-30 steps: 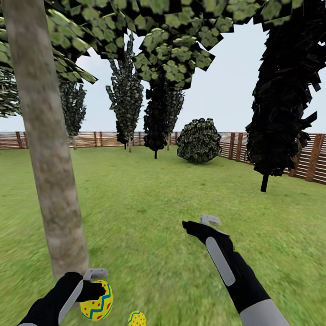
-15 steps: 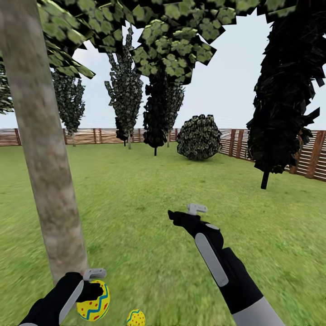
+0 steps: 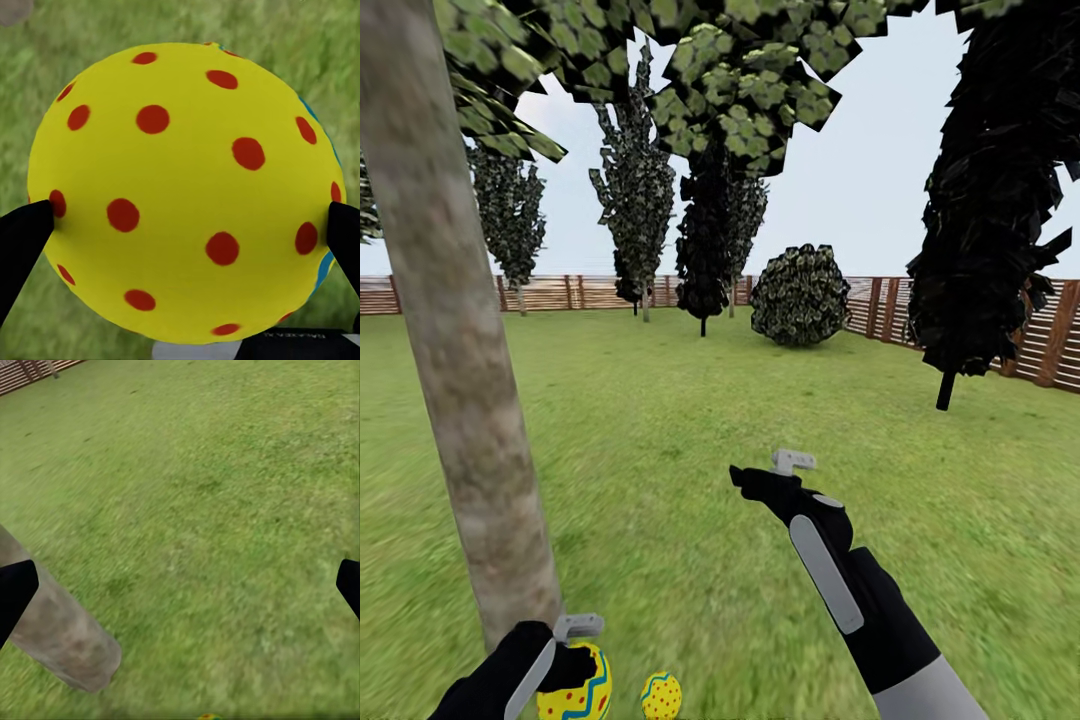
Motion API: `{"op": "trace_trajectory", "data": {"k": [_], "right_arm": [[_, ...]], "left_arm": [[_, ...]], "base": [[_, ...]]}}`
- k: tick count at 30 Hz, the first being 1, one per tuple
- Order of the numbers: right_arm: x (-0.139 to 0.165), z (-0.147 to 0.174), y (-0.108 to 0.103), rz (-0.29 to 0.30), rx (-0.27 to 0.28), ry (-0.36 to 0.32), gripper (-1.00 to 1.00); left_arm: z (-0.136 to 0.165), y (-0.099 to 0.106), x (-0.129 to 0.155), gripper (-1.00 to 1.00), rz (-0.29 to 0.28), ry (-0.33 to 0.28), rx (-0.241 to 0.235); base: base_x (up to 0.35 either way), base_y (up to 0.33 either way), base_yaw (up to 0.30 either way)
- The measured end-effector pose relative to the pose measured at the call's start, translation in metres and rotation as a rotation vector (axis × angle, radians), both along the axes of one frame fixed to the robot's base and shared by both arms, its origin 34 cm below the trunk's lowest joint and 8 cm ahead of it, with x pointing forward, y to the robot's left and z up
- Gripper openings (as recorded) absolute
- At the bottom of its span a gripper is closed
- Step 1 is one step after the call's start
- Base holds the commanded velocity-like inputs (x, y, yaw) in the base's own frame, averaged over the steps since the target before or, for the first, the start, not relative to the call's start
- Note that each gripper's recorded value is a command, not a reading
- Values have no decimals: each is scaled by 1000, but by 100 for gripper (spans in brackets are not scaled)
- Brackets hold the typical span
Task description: Take the three Easter eggs out of the wicker basket on the lawn in the garden, then place them on the lawn next to a single tree (choose any tree) so that all three eggs are next to the same tree and none are left in the basket.
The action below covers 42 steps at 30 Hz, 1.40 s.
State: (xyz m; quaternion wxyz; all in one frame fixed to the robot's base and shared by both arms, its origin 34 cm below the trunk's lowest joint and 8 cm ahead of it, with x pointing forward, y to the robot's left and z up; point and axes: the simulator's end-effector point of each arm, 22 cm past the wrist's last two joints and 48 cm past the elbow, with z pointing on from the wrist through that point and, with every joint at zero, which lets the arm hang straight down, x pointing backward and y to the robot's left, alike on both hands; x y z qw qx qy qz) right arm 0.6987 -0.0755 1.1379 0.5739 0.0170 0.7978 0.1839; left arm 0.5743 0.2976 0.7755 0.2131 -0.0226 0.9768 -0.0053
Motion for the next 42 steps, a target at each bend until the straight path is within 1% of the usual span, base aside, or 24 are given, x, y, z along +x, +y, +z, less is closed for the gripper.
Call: {"op": "trace_trajectory", "data": {"k": [2, 3, 9, 14, 16, 29, 33, 37, 42], "right_arm": [[1, -4, 0, 0, 1, 3, 100], [2, -6, 1, 0, 1, 4, 100], [5, -18, 1, 0, 1, 12, 100], [7, -28, 1, 0, 1, 19, 100], [8, -33, 1, 0, 1, 23, 100], [14, -66, 2, -1, -1, 52, 100], [16, -75, 2, 0, -2, 59, 100], [15, -85, 10, 17, -13, 64, 100], [15, -97, 12, 22, -16, 71, 100]], "left_arm": [[-2, 1, 4, -100, 1, -16, 2], [-3, 1, 7, -100, 2, -33, 3], [-26, 10, 8, -100, 24, -50, 15], [-32, 13, 18, -100, 25, -88, 25], [-40, 16, 16, -100, 29, -91, 29], [-65, 24, 27, -100, 41, -199, 49], [-71, 24, 29, -100, 40, -209, 49], [-79, 22, 29, -100, 35, -206, 42], [-89, 19, 30, -100, 27, -206, 34]], "base": [[0, 0, 0], [0, 0, 0], [0, 0, 0], [0, 0, 0], [0, 0, 0], [0, 0, 0], [0, 0, 0], [0, 0, 0], [0, 0, 0]]}}
